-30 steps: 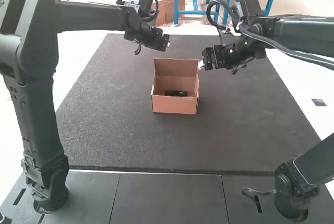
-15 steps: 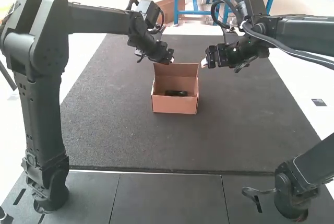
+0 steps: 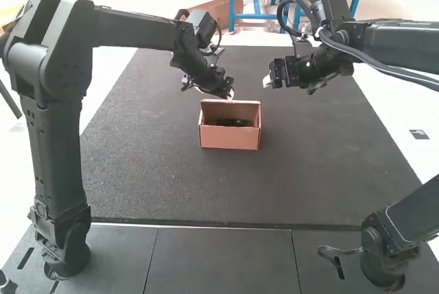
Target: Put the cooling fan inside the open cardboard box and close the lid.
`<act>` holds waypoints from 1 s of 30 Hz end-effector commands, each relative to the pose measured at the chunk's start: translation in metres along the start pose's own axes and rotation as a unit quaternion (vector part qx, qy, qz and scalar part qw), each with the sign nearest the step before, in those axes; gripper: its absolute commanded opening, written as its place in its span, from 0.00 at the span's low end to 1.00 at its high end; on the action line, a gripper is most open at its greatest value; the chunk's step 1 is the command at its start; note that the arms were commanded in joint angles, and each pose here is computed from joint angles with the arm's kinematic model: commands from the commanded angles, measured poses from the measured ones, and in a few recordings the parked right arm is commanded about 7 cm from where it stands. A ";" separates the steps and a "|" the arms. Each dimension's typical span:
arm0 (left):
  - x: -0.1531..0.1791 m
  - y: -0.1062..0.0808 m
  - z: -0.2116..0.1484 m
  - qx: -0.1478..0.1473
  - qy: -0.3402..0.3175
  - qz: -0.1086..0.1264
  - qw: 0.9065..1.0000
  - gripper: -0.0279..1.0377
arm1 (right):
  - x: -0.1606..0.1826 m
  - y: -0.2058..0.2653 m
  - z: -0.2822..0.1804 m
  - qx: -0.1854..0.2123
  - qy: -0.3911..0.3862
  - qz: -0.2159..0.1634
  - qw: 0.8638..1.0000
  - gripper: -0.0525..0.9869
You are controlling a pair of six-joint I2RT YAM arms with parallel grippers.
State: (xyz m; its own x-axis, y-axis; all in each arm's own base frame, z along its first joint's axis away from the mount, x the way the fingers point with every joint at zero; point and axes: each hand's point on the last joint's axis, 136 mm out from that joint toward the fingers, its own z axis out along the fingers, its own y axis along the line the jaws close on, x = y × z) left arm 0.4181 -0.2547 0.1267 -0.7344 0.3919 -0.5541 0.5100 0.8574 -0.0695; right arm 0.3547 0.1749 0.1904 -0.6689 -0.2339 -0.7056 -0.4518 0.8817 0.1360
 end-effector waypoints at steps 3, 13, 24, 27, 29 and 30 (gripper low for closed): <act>0.012 -0.019 0.002 0.028 0.012 0.002 1.000 0.93 | -0.007 0.004 -0.012 -0.008 -0.013 -0.008 1.000 0.92; 0.041 -0.033 0.015 0.064 0.047 -0.011 0.997 0.93 | -0.011 0.004 -0.014 -0.008 -0.016 -0.015 1.000 0.92; 0.045 -0.034 0.018 0.066 0.050 -0.013 0.996 0.93 | -0.010 0.002 -0.014 -0.007 -0.015 -0.016 1.000 0.92; 0.022 -0.035 0.004 0.066 0.018 -0.009 0.998 0.93 | -0.011 0.002 -0.014 -0.007 -0.017 -0.016 1.000 0.92; -0.005 -0.034 -0.017 0.064 -0.019 -0.006 0.998 0.93 | -0.012 0.002 -0.015 -0.007 -0.019 -0.015 1.000 0.92; -0.017 -0.035 -0.027 0.064 -0.038 -0.003 0.997 0.93 | -0.013 0.003 -0.016 -0.007 -0.022 -0.015 1.000 0.92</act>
State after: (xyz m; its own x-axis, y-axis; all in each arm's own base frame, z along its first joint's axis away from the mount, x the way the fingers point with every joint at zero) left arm 0.3875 -0.2685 0.0983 -0.7729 0.4043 -0.4890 0.5353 0.8293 -0.1604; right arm 0.3503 0.1743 0.1864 -0.6737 -0.2604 -0.6916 -0.4683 0.8744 0.1270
